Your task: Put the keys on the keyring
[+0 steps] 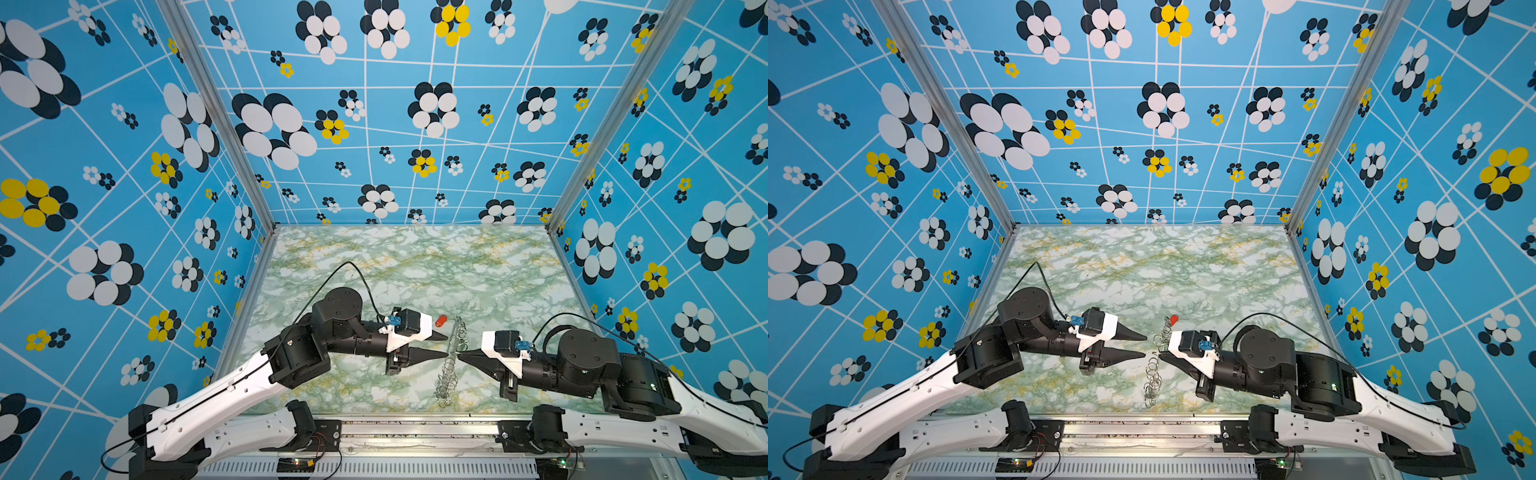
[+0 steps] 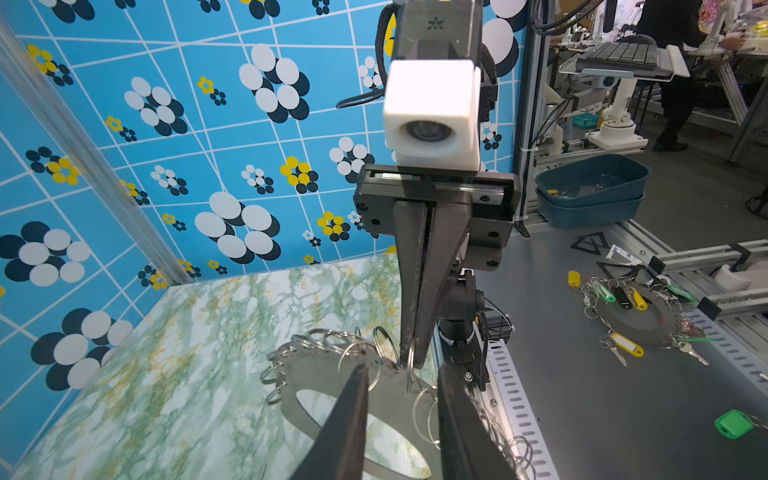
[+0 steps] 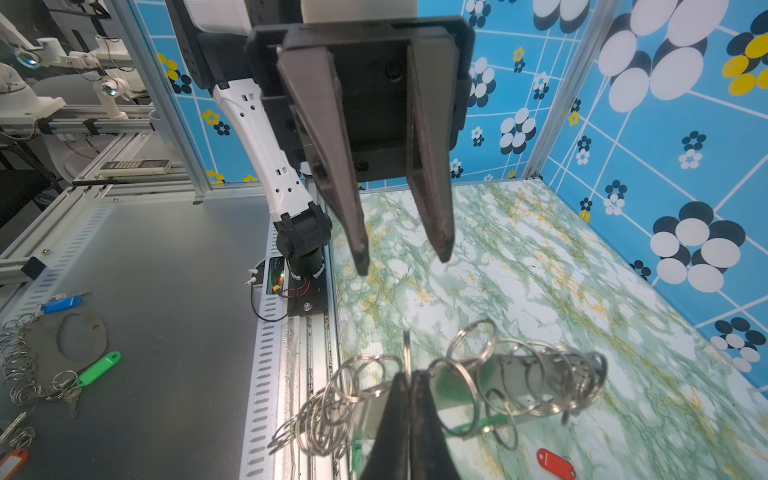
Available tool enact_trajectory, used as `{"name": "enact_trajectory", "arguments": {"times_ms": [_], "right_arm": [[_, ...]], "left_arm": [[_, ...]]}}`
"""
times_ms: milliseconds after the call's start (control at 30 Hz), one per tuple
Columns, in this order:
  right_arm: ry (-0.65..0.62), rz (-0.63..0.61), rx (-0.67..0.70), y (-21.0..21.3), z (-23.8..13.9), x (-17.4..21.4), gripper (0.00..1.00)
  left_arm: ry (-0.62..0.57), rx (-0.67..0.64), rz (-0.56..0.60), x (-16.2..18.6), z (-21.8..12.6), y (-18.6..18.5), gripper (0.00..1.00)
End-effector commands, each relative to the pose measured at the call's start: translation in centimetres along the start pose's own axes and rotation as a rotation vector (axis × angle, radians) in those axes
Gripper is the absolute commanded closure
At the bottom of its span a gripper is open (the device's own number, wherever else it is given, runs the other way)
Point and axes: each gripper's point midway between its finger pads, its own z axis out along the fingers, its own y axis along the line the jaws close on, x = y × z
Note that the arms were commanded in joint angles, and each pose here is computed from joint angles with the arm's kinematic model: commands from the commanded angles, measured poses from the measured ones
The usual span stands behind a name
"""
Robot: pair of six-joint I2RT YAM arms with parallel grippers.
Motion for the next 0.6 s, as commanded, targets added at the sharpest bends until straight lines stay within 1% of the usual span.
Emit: {"name": "enact_trajectory", "arguments": {"times_ms": [0,100,400,467,567], "right_arm": [[-0.103,0.015,0.018,-0.4,-0.7,-2.2,1.0],[-0.112,0.016,0.019,-0.4,-0.9,-2.5,1.0],[-0.121,0.011,0.013,-0.3,-0.6,-2.7,1.0],[-0.125,0.012,0.013,-0.3,-0.6,-2.7,1.0],[-0.129,0.012,0.014,-0.4,-0.7,-2.9,1.0]], "left_arm": [[-0.024,0.015,-0.053,0.1,0.7,0.0,0.71],[-0.039,0.024,-0.065,0.2,1.0,0.0,0.75],[-0.044,0.044,-0.073,0.3,1.5,-0.3,0.76],[-0.043,0.051,-0.072,0.4,1.6,-0.3,0.78],[-0.04,0.062,-0.074,0.5,1.8,-0.5,0.85]]}}
